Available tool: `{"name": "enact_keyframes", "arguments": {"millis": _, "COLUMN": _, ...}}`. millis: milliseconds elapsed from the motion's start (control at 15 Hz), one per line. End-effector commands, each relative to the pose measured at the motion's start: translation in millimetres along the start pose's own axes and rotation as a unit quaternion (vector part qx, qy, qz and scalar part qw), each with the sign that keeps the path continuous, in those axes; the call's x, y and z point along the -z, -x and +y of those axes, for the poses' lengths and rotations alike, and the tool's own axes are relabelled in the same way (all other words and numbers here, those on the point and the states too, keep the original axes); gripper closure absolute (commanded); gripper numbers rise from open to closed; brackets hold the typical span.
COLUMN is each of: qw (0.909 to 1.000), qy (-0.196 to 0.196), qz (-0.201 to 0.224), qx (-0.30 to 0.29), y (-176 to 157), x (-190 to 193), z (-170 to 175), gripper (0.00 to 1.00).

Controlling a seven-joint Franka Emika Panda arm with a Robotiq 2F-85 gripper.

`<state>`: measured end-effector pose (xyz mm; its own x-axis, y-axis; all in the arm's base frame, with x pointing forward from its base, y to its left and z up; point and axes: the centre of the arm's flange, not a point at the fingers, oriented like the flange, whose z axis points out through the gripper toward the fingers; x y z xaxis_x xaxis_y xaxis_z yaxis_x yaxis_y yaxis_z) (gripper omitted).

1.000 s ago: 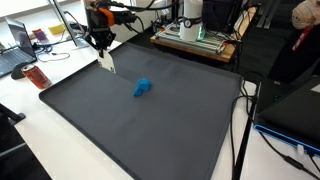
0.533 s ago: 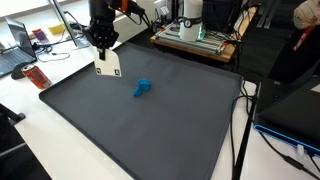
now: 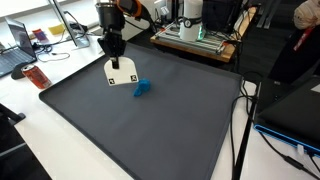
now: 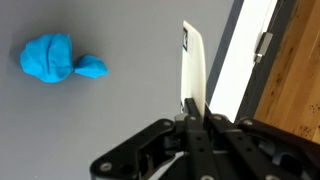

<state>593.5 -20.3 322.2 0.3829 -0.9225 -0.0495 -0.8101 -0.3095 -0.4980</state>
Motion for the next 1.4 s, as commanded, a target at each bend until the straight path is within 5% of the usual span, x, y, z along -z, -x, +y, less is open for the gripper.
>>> {"name": "enact_keyframes", "arguments": {"millis": 0, "qw": 0.9975, "qy": -0.033, "qz": -0.018, "qx": 0.059, "y": -17, "x": -7, "z": 6, "gripper": 0.99}}
{"name": "enact_keyframes", "arguments": {"millis": 67, "qw": 0.9993, "qy": -0.007, "qz": -0.008, "qx": 0.035, "y": -6, "x": -7, "z": 4, "gripper": 0.96}}
{"name": "enact_keyframes", "arguments": {"millis": 600, "qw": 0.9958, "qy": -0.041, "qz": -0.027, "qx": 0.078, "y": -17, "x": -15, "z": -1, "gripper": 0.99}}
{"name": "enact_keyframes", "arguments": {"millis": 933, "qw": 0.9841, "qy": -0.087, "qz": -0.062, "qx": 0.142, "y": -32, "x": -31, "z": 2, "gripper": 0.99}}
{"name": "enact_keyframes", "arguments": {"millis": 1333, "qw": 0.9655, "qy": -0.078, "qz": -0.131, "qx": 0.211, "y": -50, "x": -66, "z": 28, "gripper": 0.99}}
